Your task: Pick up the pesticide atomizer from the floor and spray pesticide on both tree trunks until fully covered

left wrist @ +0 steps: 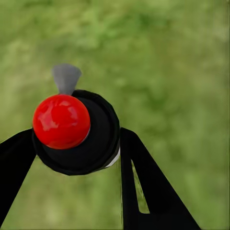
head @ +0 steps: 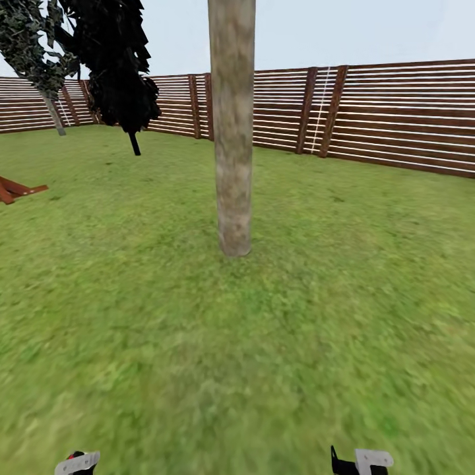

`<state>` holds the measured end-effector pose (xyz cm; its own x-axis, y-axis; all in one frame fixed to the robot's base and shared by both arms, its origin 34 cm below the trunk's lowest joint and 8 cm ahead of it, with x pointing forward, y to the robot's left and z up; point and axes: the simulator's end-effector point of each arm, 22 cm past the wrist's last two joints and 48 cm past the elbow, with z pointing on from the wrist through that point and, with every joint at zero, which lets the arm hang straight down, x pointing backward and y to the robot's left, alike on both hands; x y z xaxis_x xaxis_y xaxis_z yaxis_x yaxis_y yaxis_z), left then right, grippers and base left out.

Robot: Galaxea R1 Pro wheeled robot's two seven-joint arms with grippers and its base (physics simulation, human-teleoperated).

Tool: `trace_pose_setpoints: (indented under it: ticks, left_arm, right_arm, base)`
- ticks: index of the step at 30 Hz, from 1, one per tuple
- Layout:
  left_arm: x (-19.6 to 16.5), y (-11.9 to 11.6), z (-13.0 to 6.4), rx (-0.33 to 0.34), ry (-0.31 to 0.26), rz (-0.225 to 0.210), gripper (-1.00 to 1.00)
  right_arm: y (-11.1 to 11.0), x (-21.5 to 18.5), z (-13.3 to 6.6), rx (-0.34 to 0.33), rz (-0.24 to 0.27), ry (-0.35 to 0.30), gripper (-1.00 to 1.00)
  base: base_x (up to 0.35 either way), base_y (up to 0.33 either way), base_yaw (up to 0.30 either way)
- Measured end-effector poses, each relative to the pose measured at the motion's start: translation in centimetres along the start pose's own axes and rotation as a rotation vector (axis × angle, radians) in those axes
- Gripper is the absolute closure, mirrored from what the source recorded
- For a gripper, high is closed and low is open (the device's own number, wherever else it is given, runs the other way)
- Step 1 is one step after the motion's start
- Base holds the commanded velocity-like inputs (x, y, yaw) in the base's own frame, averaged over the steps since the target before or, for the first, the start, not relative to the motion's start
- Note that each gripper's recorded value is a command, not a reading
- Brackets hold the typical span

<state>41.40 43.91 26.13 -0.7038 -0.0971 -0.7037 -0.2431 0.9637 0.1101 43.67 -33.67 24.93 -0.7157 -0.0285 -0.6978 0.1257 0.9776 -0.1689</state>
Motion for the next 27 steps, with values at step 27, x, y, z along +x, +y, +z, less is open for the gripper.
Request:
trace_pose_setpoints:
  ticks: [27]
  left_arm:
    - [0.18, -0.06, -0.05, 0.000, 0.004, -0.001, 1.00]
  right_arm:
    - [-0.28, -0.03, 0.02, 0.007, 0.000, -0.001, -1.00]
  base:
    - [0.343, 0.000, 0.000]
